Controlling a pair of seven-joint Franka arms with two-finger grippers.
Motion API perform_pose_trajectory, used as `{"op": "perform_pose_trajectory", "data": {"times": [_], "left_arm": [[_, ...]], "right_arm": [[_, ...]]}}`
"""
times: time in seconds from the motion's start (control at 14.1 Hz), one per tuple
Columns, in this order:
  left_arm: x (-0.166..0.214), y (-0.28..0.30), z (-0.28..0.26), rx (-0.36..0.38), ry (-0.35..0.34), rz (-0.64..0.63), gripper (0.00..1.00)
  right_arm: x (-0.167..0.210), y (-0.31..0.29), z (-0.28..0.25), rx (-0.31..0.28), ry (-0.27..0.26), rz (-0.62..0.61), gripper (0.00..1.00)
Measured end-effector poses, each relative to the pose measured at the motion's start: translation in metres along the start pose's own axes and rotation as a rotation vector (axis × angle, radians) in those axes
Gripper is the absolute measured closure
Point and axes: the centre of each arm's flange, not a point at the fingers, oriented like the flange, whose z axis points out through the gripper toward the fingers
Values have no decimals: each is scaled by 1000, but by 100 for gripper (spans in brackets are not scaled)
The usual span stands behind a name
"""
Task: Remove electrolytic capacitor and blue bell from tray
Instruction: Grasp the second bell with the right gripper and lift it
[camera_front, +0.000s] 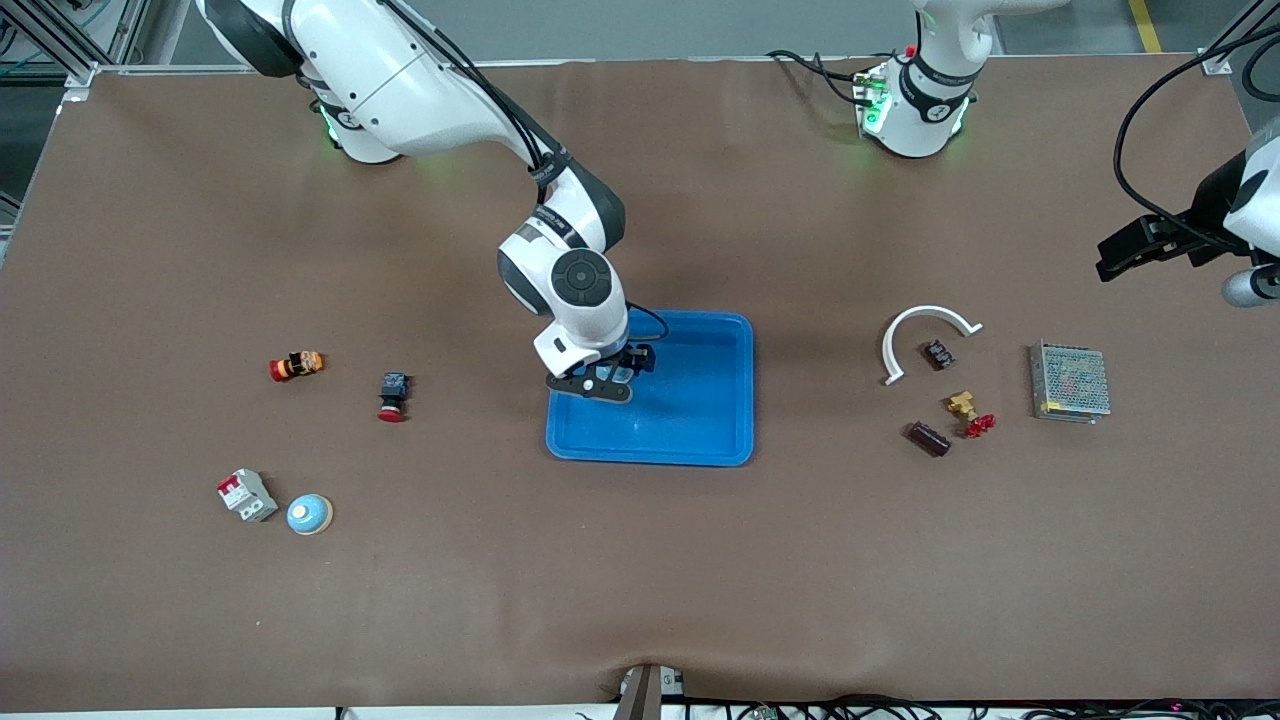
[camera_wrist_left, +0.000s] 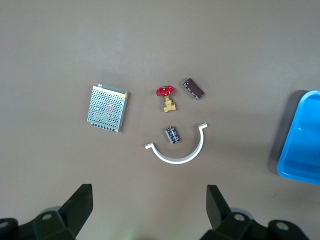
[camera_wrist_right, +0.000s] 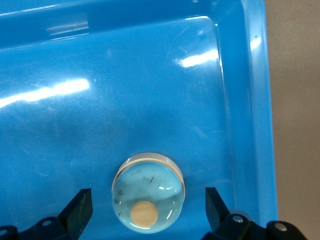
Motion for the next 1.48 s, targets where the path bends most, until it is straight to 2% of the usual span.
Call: {"op": "perform_pose_trajectory", "data": {"times": [0.21, 0.49, 1.48], "left_arm": [[-3, -1, -5, -1, 6, -1, 0], [-6, -1, -3, 5, -21, -1, 0], [-5, -9, -3, -7, -22, -5, 0]], "right_arm": [[-5, -3, 1, -5, 5, -5, 0], [-9, 0, 8, -19, 14, -17, 0], [-12, 1, 17, 4, 40, -13, 0]]}}
